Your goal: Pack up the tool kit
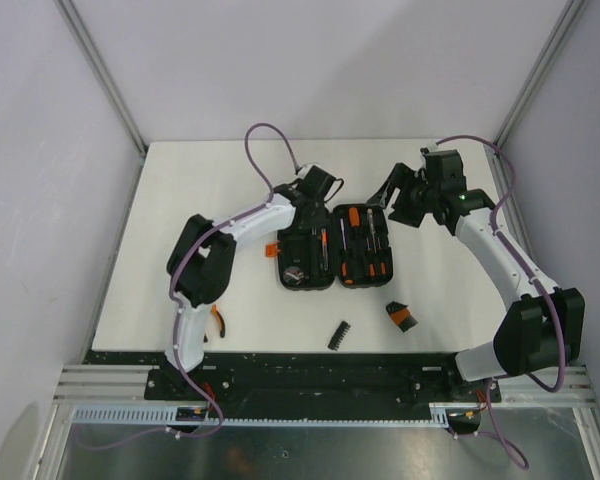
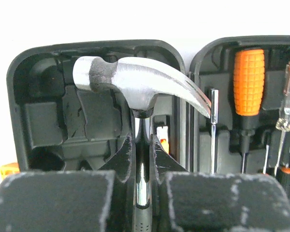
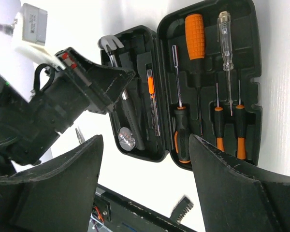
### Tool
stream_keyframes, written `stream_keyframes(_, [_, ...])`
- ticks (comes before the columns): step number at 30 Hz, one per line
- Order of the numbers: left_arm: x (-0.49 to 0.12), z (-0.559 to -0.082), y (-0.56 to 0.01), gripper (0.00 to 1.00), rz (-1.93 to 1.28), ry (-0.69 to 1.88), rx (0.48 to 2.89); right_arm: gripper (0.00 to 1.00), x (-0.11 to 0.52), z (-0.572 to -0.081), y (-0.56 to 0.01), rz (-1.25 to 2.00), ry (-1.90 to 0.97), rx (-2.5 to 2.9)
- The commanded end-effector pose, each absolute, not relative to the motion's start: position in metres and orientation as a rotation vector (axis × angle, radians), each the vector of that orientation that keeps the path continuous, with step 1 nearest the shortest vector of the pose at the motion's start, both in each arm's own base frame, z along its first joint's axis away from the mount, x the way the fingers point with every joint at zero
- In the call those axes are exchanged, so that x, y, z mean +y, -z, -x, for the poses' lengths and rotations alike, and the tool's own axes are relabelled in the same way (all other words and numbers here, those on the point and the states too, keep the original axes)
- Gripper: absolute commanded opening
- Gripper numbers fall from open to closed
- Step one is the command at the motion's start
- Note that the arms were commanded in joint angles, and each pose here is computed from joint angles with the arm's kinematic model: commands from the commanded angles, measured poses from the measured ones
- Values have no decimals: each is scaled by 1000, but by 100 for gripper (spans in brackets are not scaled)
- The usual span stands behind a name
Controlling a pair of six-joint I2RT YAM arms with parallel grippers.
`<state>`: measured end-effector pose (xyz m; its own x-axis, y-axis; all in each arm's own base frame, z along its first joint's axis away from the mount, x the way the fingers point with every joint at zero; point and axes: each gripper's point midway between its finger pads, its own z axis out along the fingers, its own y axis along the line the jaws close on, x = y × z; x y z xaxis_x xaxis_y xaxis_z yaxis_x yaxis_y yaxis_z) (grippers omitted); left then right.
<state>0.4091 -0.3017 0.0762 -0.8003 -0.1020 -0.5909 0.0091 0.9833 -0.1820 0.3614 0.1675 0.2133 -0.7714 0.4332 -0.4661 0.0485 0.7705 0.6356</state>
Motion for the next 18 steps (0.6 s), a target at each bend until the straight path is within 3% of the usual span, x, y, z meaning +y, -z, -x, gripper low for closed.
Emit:
stream_keyframes(1, [-308, -433, -91, 0, 98, 201, 2421, 75, 165, -358, -219, -343, -820, 2339])
stream_keyframes(18, [-297, -429, -57, 1, 153, 120, 2479, 74, 171, -361, -210, -354, -862, 2367])
